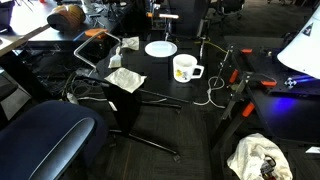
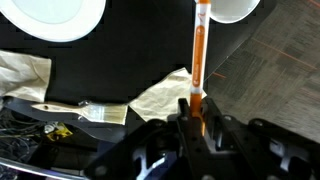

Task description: Put the marker in the mug

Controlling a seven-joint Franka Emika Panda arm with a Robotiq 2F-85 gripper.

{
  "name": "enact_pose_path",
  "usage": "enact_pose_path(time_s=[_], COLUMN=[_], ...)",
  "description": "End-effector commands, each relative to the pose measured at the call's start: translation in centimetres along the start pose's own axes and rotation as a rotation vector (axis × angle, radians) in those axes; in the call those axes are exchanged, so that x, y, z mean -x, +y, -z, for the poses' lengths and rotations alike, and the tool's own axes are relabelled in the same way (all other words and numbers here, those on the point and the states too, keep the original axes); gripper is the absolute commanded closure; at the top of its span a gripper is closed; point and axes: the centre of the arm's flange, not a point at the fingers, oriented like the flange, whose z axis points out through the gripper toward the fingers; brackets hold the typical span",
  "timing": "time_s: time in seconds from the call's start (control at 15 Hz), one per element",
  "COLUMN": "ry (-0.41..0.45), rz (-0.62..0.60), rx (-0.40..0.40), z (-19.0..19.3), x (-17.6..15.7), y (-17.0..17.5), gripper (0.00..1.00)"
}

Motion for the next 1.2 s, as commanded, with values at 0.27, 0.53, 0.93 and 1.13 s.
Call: enact_pose_path(time_s=[0.27, 0.53, 0.93, 1.13], ry=[0.154, 0.246, 0.335, 0.358], rz=[0.297, 0.442, 0.592, 0.671], rx=[-0.110, -0.156, -0.301, -0.367], z=[-1.3, -1.9, -2.3, -2.2], x=[2.3, 2.9, 3.6, 4.2], y=[0.7, 0.9, -0.7, -1.4], gripper=[0.95, 0.95, 0.95, 0.95])
